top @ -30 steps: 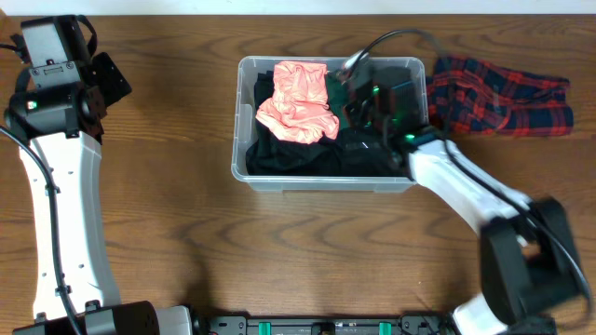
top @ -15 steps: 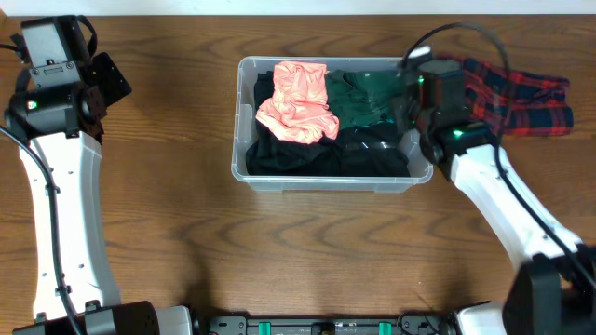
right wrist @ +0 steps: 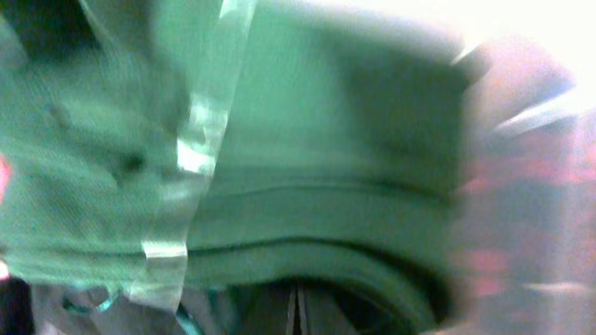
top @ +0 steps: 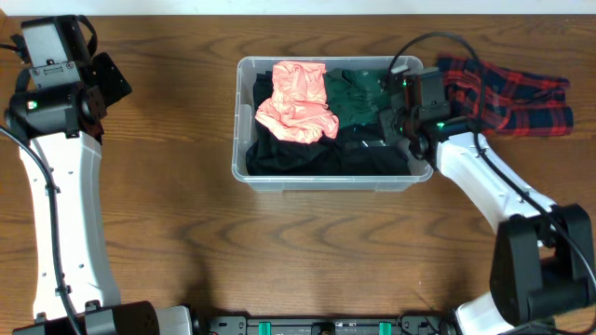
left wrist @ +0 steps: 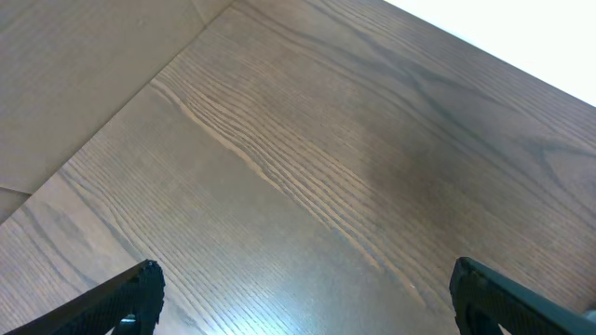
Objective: Pack container
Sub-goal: 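Move right gripper to the red-and-navy plaid shirt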
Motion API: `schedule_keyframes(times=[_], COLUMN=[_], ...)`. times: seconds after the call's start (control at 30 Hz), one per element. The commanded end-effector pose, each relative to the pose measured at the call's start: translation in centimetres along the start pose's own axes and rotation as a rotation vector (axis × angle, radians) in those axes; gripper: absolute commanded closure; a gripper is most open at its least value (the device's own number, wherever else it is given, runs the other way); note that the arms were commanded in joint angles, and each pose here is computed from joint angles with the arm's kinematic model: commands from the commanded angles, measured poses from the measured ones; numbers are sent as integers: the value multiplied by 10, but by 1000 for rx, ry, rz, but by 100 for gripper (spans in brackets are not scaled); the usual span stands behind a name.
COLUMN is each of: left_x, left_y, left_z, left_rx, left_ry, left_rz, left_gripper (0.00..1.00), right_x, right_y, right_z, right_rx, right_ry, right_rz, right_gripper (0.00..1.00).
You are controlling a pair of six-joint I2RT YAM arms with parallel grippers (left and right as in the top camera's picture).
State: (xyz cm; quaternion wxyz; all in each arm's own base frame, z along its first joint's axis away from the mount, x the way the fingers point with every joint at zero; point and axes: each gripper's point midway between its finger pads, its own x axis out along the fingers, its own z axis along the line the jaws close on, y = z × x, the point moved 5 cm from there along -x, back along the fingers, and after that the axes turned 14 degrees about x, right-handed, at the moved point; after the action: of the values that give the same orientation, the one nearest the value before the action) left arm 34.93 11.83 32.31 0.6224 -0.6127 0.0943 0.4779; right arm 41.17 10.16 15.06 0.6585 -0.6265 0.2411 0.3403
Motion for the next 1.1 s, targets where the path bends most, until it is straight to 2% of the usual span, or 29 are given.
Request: schedule_keyframes(times=[0.0, 0.13, 0.23, 0.57, 0.63, 0.7, 0.73, 0.87, 1.07], left_x=[1, 1, 1, 1, 1, 1, 1, 1, 1], left_y=[0, 0, 0, 0, 0, 0, 0, 0, 0], left_z=[3, 3, 3, 3, 3, 3, 3, 3, 3], left_rx=[-1, -1, -1, -1, -1, -1, -1, -1, -1], left_ry=[-15, -15, -15, -15, -15, -15, -15, -15, -15], left_rz=[2, 2, 2, 2, 2, 2, 2, 2, 2], left_gripper=[2, 2, 2, 2, 2, 2, 2, 2, 2], right_x=[-75, -131, -152, -174, -174, -172, -169, -149, -101], right_y=[-78, -112, -117, -76, -66, -55, -49, -29, 2], right_z=[-5, -38, -77, -242, -266, -292, -307, -344, -364], right_rx=[31, 95, 157, 430, 477, 522, 545, 586, 615], right_ry=[90, 212, 292, 491, 476, 475, 484, 428, 261], right_rz=[-284, -413, -433, -351, -345, -337, -334, -316, -239], right_gripper=[99, 99, 98, 91, 80, 64, 60, 31, 3])
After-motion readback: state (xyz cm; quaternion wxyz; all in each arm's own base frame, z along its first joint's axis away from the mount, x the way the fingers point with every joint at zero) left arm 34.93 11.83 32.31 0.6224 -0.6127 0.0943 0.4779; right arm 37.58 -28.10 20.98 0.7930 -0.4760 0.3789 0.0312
